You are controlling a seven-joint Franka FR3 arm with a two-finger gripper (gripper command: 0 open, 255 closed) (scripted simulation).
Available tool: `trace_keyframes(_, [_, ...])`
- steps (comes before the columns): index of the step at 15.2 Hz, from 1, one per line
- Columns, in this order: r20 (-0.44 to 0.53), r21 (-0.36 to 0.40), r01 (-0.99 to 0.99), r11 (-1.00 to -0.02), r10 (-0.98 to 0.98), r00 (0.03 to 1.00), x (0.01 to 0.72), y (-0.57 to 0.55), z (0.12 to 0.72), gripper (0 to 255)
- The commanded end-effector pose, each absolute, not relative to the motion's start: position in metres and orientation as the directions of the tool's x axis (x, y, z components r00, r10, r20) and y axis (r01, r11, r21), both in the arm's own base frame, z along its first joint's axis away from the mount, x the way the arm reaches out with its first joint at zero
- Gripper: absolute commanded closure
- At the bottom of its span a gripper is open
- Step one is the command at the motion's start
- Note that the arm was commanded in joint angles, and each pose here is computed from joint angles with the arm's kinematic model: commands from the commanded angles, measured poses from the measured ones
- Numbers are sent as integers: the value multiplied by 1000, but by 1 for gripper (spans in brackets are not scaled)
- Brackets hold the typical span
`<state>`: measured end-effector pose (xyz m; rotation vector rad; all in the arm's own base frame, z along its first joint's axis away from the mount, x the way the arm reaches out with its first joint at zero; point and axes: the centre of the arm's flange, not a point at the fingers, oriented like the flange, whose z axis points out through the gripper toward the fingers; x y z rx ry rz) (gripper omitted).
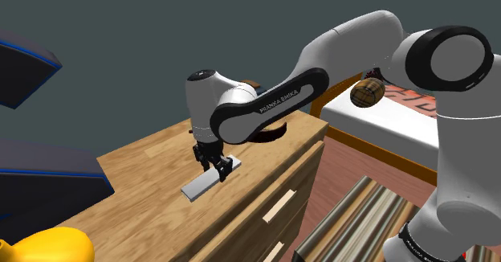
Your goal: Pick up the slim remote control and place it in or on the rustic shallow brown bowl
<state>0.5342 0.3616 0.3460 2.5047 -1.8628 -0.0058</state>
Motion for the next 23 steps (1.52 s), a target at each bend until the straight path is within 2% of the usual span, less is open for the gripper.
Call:
trace_keyframes(1, [9, 18, -958, -288, -958, 288, 534, 361, 357, 255])
trace_keyframes(23, [9, 18, -958, -288, -958, 288, 534, 361, 473, 255])
